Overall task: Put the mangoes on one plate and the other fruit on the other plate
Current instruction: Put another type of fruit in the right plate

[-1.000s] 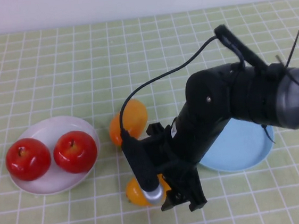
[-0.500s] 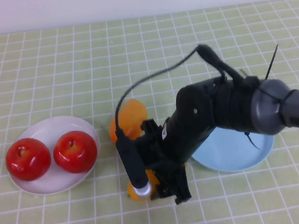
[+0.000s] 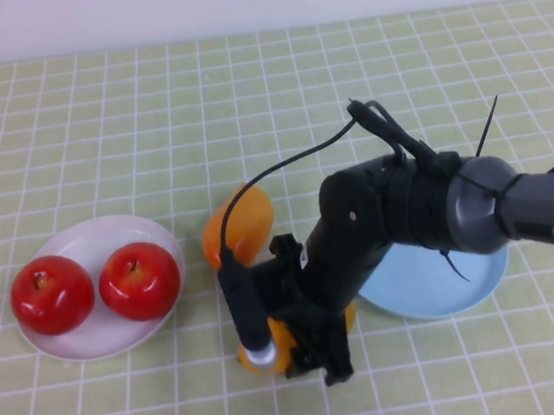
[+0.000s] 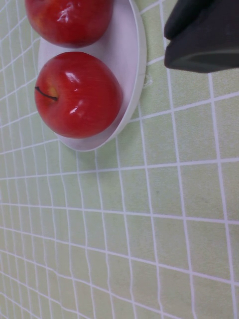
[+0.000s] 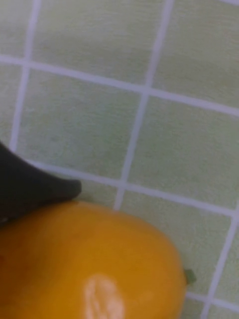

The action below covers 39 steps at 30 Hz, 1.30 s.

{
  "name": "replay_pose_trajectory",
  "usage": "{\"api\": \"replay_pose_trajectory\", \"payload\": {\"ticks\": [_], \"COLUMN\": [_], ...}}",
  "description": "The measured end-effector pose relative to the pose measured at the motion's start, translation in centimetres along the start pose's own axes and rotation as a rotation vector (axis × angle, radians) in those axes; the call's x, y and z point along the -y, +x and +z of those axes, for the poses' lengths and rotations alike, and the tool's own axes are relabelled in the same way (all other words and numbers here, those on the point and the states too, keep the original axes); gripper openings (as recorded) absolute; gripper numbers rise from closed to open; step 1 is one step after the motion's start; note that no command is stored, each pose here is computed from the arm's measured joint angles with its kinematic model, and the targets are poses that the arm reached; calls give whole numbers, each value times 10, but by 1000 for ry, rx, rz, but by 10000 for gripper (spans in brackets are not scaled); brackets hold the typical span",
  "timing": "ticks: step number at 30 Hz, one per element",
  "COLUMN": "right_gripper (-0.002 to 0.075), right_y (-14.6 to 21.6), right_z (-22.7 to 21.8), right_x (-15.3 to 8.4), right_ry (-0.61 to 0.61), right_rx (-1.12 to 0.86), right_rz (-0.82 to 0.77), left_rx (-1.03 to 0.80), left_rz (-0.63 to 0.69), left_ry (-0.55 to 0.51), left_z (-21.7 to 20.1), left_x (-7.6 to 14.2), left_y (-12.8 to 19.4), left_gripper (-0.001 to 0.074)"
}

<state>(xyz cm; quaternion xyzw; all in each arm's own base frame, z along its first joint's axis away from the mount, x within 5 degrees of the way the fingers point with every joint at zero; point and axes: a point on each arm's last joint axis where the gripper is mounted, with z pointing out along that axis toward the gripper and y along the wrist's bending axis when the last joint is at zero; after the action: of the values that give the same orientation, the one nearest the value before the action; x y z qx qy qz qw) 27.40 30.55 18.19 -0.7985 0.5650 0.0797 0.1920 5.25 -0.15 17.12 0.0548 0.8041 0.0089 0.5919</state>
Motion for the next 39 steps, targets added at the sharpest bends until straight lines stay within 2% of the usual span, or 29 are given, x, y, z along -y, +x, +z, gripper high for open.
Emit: {"api": "replay_pose_trajectory", "payload": {"ticks": [5, 10, 13, 19, 22, 27, 37, 39], "right_gripper": [494, 494, 494, 494, 494, 494, 496, 535], "right_y": [-10, -12, 2, 51, 73, 88, 101, 101], "right_z": [-17, -55, -77, -99, -104, -102, -67, -64], "right_x": [14, 28, 36, 48, 52, 55, 58, 58], "right_ry": [45, 137, 209, 353, 412, 438, 383, 365], "right_rx": [25, 99, 104, -25, -69, -92, -168, -169], "right_rz": [224, 598, 847, 1291, 1441, 1517, 1548, 1545], "left_rx": [0, 0, 0, 0, 0, 0, 0, 0], "left_rz": [0, 0, 0, 0, 0, 0, 0, 0], "left_ry": [0, 0, 0, 0, 0, 0, 0, 0], "left_z": [0, 0, 0, 0, 0, 0, 0, 0], "left_x": [0, 0, 0, 0, 0, 0, 0, 0], "left_y": [0, 0, 0, 0, 0, 0, 0, 0], "left_gripper": [3, 3, 3, 3, 3, 3, 3, 3]}}
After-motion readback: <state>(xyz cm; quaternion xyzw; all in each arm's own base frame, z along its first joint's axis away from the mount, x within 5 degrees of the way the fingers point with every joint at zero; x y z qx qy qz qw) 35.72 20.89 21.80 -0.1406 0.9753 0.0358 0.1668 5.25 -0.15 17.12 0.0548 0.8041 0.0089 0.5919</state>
